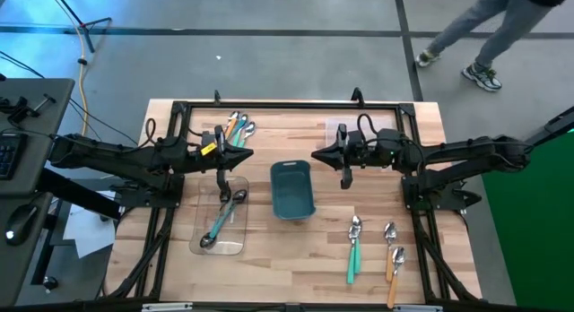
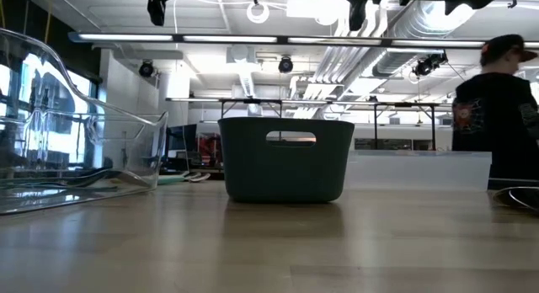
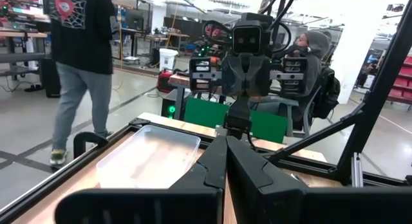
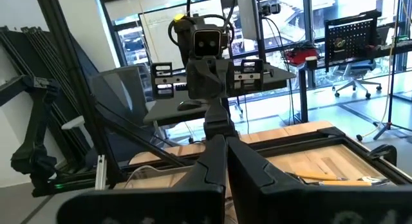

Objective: Sort silverware by color (type)
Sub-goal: Put the blue spoon into the transparent bin

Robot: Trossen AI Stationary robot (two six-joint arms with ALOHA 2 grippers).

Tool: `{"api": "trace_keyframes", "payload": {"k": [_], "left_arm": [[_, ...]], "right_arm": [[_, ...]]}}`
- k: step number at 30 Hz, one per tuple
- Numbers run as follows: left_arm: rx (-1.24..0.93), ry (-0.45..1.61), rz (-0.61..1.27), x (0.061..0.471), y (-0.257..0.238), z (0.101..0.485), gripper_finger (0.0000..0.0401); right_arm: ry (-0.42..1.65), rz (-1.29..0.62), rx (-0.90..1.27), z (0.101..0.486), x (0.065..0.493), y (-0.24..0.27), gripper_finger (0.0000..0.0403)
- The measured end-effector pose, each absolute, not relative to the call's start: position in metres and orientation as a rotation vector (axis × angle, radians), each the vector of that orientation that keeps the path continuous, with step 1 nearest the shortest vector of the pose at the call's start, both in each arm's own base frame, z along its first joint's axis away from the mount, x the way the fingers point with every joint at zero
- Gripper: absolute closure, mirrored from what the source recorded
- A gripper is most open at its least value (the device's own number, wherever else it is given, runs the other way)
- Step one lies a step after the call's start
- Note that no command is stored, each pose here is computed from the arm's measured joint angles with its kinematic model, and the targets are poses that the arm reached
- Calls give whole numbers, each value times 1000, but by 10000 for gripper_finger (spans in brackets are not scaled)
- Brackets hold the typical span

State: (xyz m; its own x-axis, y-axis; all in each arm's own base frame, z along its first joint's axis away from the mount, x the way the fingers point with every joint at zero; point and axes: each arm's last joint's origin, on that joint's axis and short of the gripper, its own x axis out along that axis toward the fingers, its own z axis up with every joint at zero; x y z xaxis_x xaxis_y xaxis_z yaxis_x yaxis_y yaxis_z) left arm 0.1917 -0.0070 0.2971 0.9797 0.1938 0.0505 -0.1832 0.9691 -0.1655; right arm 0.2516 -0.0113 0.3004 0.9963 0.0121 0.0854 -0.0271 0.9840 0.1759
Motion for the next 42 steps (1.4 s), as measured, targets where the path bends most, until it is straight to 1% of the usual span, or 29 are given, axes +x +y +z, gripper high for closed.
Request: {"api": "trace_keyframes", "payload": {"k": [28, 32, 37, 42], "left_arm": [[-167, -77, 190, 192, -7, 298, 401], [-225, -73, 220, 192, -6, 297, 398], [-269, -28, 293, 191, 1, 291, 370], [-281, -26, 310, 191, 4, 290, 316]], "right_arm": [[-69, 18, 171, 299, 252, -11, 403], [-68, 18, 171, 299, 252, -11, 403], [-68, 18, 171, 299, 252, -11, 403], [-68, 18, 178, 299, 252, -11, 403]]}}
